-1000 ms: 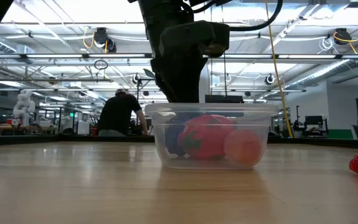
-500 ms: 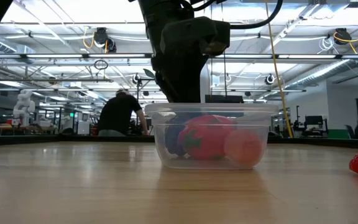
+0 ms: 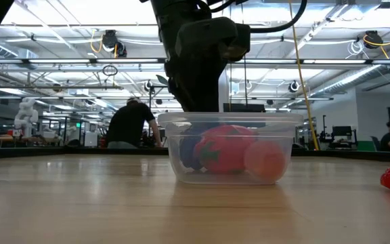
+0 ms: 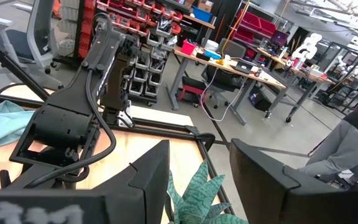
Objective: Pick and placing Produce into tupperware
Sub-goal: Put the top left red strawberry into the transparent bin, then put the pink peach into the transparent bin
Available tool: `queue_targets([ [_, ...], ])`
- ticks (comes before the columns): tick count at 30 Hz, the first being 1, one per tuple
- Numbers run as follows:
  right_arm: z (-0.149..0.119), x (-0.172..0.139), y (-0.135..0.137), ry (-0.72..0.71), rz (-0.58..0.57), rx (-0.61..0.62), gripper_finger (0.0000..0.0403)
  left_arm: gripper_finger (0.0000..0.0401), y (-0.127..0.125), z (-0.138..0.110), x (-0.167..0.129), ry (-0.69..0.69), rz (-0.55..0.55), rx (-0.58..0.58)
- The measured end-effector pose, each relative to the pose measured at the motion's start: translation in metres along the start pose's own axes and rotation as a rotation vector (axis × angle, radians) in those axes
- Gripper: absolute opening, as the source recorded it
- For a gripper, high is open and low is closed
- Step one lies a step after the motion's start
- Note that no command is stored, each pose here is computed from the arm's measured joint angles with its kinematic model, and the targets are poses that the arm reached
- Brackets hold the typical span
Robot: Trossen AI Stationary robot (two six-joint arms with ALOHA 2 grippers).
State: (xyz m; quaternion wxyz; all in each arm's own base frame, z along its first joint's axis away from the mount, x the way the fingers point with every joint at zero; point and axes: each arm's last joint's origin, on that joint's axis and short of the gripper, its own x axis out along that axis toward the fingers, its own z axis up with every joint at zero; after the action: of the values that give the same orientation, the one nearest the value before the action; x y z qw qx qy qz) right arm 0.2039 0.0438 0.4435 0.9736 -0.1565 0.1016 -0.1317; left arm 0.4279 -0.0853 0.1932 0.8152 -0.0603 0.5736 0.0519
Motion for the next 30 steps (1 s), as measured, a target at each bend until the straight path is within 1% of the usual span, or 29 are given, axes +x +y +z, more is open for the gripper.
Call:
queue_targets([
  [5,0.0,0.0,0.0,0.0,0.0,0.0,0.016,0.0204,0.0,0.0,0.0,0.001,0.0,0.0],
  [8,0.0,0.0,0.0,0.0,0.0,0.001,0.016,0.0224,0.0,0.0,0.0,0.001,0.0,0.0],
  [11,0.0,0.0,0.0,0.0,0.0,0.0,0.016,0.0234,0.0,0.0,-0.001,0.001,0.0,0.0],
  [14,0.0,0.0,0.0,0.0,0.0,0.001,0.016,0.0236,-0.001,0.004,-0.008,0.005,0.002,0.001],
  [17,0.0,0.0,0.0,0.0,0.0,0.009,0.016,0.0232,-0.001,0.009,-0.022,0.014,0.015,0.002],
  [23,0.0,0.0,0.0,0.0,0.0,0.018,0.016,0.0223,-0.01,0.019,-0.065,-0.002,0.102,0.029],
  [27,-0.001,0.0,0.0,0.012,0.003,0.01,0.016,0.0225,-0.022,0.016,-0.091,0.017,0.129,0.06],
  [30,-0.003,0.0,0.001,0.03,0.008,0.005,0.016,0.0225,-0.03,0.005,-0.107,0.081,0.163,0.061],
])
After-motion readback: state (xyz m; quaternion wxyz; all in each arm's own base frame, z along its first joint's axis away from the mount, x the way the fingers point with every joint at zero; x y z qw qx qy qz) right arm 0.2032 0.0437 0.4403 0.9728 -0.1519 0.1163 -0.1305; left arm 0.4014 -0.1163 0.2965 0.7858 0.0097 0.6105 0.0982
